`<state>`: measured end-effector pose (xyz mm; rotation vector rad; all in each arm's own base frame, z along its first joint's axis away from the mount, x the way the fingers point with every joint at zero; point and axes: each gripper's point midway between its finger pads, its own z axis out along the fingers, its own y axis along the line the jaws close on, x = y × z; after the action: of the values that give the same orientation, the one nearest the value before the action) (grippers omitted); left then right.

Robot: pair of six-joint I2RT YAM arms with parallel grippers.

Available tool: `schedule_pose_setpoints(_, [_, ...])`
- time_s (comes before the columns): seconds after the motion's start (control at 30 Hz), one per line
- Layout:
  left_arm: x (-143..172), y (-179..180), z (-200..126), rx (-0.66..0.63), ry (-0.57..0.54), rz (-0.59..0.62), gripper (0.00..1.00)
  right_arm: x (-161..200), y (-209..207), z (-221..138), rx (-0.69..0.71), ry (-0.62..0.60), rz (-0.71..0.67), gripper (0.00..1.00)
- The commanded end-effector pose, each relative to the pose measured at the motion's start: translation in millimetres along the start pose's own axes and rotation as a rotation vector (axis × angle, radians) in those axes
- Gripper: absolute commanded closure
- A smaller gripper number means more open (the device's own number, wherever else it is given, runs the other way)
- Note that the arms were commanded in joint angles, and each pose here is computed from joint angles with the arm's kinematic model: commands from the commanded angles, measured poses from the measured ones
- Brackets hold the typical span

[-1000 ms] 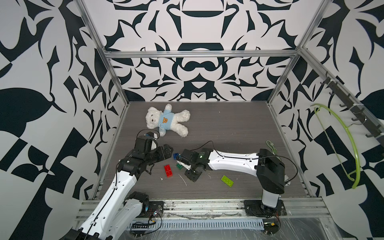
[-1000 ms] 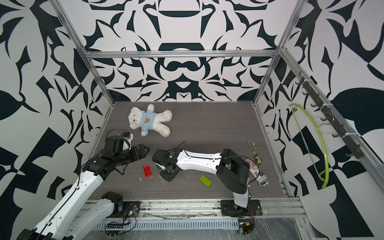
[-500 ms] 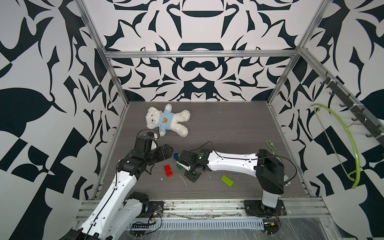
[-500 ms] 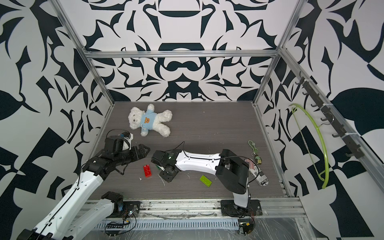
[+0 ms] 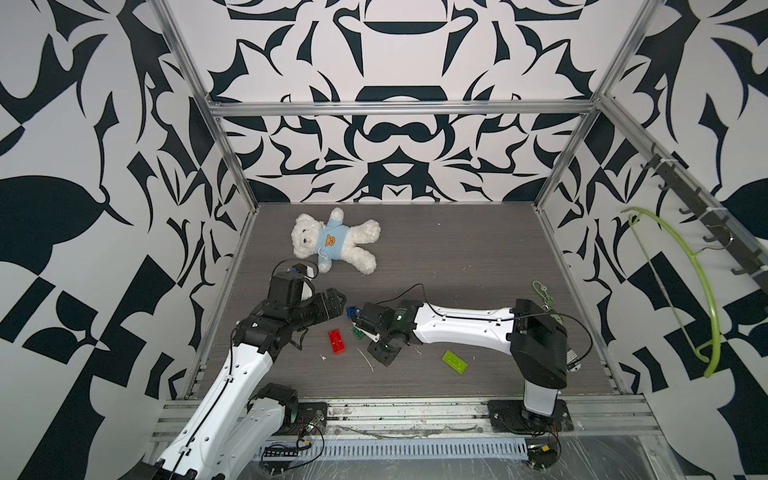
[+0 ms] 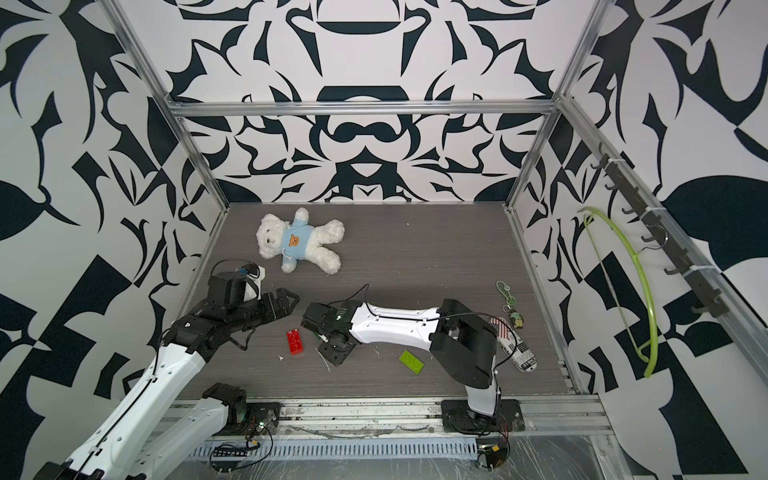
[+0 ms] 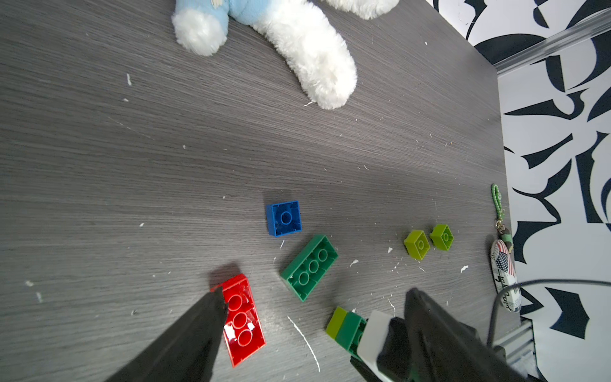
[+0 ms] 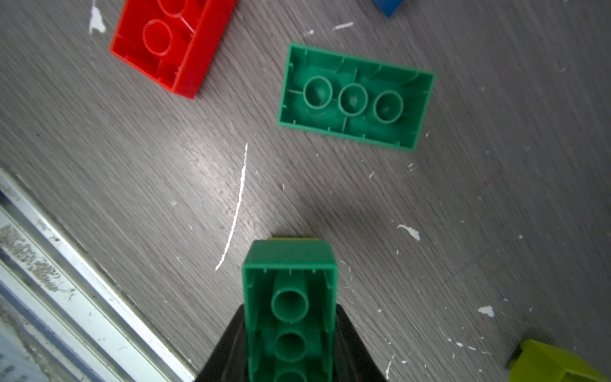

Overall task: Assemble a carrot with lego
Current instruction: Assemble the lego brick with the lego brick.

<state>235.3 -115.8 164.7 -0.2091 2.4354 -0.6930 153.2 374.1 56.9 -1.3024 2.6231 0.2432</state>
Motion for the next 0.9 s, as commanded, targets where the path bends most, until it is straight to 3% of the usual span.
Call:
schedule_pose_setpoints(0.0, [-1.0,1.6,-3.2,-0.010,-0.007,0.013,0.08,34.6,2.1,37.1,-0.010,0.136,0.002,0.78])
schedule_pose_setpoints(0.2, [-0.5,2.3,-3.7,-0.013,-0.007,0.010,0.08,44.6,-0.1,44.1,-0.008,0.171,0.003,0.77])
schedule_pose_setpoints(0.37, [-1.3,2.1,-4.4,-0.015,-0.008,0.007,0.08,24.9,1.3,21.5,0.002,0.142,-0.028,0.70])
schedule_pose_setpoints(0.53, [-6.2,1.4,-6.3,-0.024,-0.021,0.005,0.08,1.7,3.2,-1.4,0.007,0.084,-0.039,0.47])
schedule_pose_setpoints(0.67, [-10.6,3.6,-8.1,-0.049,-0.033,0.007,0.07,-14.3,8.0,-19.0,-0.011,0.021,-0.044,0.17])
schedule_pose_setpoints(0.87, [-12.0,14.7,-8.7,-0.100,-0.055,-0.032,0.07,-21.8,9.0,-50.0,-0.034,-0.079,-0.034,0.08])
